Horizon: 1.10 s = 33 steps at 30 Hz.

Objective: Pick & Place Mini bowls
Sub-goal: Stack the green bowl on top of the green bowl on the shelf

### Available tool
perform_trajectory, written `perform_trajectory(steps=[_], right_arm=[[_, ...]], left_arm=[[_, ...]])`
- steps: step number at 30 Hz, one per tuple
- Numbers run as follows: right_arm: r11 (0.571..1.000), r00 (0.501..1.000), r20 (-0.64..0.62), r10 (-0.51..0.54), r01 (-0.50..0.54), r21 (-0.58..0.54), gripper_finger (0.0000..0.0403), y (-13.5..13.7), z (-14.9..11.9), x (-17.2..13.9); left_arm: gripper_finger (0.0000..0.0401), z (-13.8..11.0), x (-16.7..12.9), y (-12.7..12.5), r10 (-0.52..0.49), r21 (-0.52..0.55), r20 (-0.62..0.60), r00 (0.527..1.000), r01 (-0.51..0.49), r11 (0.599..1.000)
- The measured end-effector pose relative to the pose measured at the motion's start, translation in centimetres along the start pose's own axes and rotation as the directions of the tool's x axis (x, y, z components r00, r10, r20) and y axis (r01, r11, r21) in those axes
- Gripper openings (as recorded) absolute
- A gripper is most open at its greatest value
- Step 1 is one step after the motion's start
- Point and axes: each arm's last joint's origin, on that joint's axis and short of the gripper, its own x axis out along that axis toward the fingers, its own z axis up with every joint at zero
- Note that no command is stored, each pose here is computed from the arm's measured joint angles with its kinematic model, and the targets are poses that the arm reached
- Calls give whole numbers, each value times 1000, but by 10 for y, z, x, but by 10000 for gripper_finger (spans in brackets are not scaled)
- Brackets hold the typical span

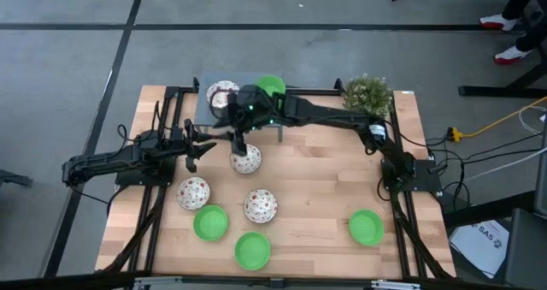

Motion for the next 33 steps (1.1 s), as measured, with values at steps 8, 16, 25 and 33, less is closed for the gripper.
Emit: perform_trajectory(steps=[8,16,25,33], right_arm=[[997,1000,-26,-8,6,-82,158,59,5,9],[993,993,-109,-51,39,-110,158,142,3,9],[998,982,-182,-54,60,30,158,219,-14,10],[965,968,-250,-13,78,251,158,245,-35,23]], left_arm=[[125,0,0,0,0,0,0,1000,0,1000],[125,0,0,0,0,0,0,1000,0,1000],[125,0,0,0,0,0,0,1000,0,1000],[125,0,0,0,0,0,0,1000,0,1000]])
